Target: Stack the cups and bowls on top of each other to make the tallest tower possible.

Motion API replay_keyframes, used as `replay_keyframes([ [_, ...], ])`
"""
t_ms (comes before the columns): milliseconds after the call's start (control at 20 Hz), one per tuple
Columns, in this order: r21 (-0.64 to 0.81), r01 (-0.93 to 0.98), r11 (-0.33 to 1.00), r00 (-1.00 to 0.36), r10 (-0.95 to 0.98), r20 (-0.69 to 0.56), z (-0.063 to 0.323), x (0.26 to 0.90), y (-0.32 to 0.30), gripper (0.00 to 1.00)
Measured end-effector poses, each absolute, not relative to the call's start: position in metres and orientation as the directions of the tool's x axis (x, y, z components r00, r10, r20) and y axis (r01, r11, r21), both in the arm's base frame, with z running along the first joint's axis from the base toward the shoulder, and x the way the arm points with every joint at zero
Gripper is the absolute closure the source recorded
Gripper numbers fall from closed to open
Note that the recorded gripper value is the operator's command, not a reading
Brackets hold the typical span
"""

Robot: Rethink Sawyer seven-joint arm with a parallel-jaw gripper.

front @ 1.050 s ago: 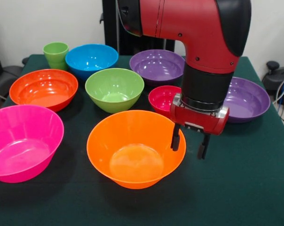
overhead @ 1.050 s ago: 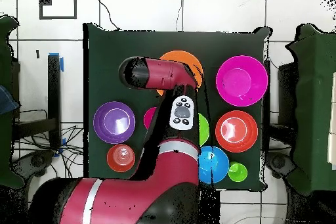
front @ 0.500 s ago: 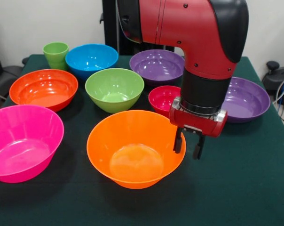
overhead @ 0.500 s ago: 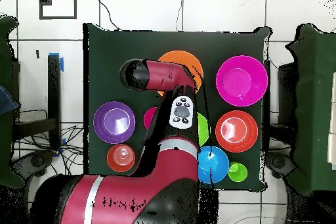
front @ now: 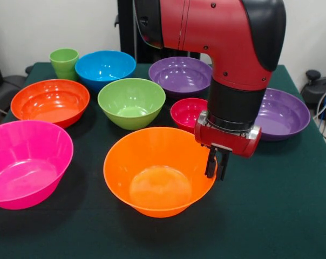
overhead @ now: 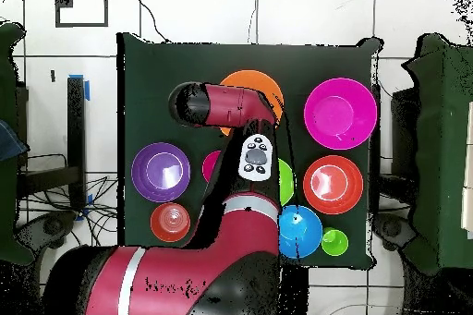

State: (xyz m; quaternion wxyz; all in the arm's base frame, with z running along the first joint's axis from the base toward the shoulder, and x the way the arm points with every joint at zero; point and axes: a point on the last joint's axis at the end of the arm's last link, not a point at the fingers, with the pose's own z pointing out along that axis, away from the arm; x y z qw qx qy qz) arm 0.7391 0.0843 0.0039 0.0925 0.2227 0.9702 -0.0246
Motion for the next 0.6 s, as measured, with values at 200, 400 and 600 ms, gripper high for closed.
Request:
replay_keyframes([
  [200, -0.007, 0.437, 0.9, -0.884, 0.428, -0.19, 0.0039, 0.7391, 0.0843, 1.0],
  [400, -0.006, 0.437, 0.9, -0.884, 0.428, -0.191, 0.004, 0.7392, 0.0845, 1.0],
  [600, 0.01, 0.438, 0.899, -0.882, 0.432, -0.189, 0.0081, 0.741, 0.0876, 1.0],
])
